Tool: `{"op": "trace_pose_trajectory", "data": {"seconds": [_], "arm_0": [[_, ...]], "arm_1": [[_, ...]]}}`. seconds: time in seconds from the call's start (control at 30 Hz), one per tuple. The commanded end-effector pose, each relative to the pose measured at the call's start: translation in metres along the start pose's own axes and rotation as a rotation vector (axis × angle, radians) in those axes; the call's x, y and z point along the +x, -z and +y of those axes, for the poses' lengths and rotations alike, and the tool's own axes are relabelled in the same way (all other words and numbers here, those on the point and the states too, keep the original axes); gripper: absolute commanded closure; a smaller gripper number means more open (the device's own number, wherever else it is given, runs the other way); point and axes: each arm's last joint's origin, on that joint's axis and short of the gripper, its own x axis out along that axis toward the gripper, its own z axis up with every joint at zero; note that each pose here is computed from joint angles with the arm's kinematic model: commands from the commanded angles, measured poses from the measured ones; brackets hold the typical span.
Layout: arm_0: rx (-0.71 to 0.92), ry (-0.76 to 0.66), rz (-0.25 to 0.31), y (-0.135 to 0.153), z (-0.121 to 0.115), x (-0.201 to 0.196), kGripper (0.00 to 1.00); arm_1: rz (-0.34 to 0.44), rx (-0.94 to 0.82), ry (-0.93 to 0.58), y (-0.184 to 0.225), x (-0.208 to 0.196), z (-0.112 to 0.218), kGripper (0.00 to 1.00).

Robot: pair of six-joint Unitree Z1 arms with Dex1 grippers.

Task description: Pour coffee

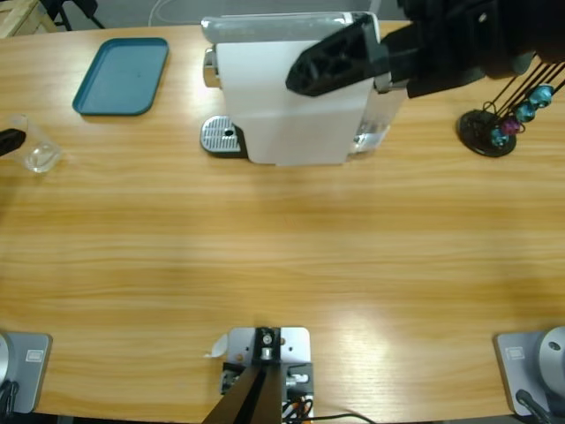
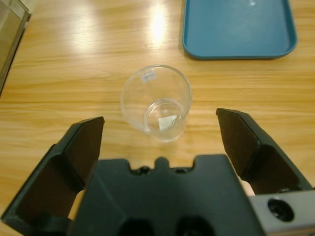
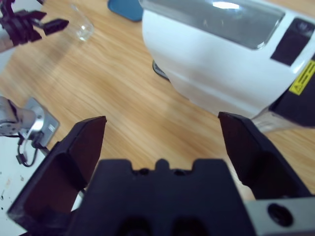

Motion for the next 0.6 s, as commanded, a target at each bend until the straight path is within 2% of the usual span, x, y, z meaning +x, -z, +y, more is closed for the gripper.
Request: {"op": "trace_pose_trajectory", "data": {"seconds": [0.03, 0.27, 0.6], "arm_0": [[0.019, -0.042, 0.071, 0.012, -0.010, 0.041, 0.000], [0.011, -0.095, 0.075, 0.016, -0.007, 0.048, 0.000], [0.006, -0.053, 0.061, 0.024, -0.016, 0.071, 0.000]], "arm_1": [[0.144, 0.028, 0.028, 0.005, 0.020, 0.002, 0.000], [0.177, 0.036, 0.034, 0.006, 0.034, 0.002, 0.000], [0.163, 0.044, 0.033, 0.005, 0.031, 0.002, 0.000]]}}
